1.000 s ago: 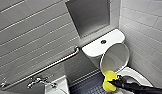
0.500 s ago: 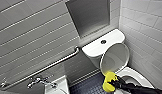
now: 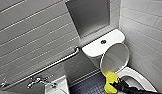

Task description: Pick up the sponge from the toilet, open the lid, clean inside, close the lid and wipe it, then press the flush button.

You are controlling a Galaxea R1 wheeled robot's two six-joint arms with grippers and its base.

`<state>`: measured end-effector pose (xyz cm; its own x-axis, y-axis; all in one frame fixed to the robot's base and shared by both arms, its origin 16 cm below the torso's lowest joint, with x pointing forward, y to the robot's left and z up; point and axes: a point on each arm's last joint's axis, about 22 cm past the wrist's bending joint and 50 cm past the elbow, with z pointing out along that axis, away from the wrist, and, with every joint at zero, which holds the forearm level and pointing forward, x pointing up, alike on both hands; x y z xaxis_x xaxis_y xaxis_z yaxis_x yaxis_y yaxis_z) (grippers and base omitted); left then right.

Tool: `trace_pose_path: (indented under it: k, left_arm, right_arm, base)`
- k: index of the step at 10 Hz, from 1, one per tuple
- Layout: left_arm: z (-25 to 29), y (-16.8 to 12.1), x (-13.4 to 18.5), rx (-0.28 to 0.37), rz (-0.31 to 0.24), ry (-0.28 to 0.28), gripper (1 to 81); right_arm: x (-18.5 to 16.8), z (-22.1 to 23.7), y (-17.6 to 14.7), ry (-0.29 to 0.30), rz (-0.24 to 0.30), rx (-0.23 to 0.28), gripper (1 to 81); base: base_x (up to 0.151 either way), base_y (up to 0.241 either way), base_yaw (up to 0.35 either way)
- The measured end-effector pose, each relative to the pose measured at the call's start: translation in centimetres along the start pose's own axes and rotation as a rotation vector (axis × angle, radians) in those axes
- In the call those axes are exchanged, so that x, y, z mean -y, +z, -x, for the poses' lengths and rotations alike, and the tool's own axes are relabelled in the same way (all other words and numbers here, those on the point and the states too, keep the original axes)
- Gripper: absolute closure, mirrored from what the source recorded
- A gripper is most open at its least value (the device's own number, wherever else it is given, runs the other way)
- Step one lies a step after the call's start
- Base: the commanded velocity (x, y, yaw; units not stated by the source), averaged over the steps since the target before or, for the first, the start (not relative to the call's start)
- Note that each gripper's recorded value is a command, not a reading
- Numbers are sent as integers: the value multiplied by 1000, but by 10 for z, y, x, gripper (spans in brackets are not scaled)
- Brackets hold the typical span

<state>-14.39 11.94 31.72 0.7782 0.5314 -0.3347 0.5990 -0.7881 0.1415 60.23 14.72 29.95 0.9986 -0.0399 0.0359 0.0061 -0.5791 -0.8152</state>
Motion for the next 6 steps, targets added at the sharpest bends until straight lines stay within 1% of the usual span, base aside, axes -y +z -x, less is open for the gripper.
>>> trace_pose_path:
  k: [2, 3, 4, 6]
  left_arm:
    - [0, 0, 0, -1, 0, 0, 10]
    - [0, 0, 0, 0, 0, 0, 10]
    - [0, 0, 0, -1, 0, 0, 10]
    - [0, 0, 0, 0, 0, 0, 10]
  right_arm:
    - [-16, 17, -24, 26, 24, -17, 811]
    - [-35, 30, -38, 41, 54, -17, 811]
    - [-48, 38, -48, 46, 76, -20, 811]
    - [-63, 49, -66, 50, 101, -23, 811]
  base:
    - [0, 0, 0]
    - [0, 0, 0]
    - [0, 0, 0]
    - [0, 0, 0]
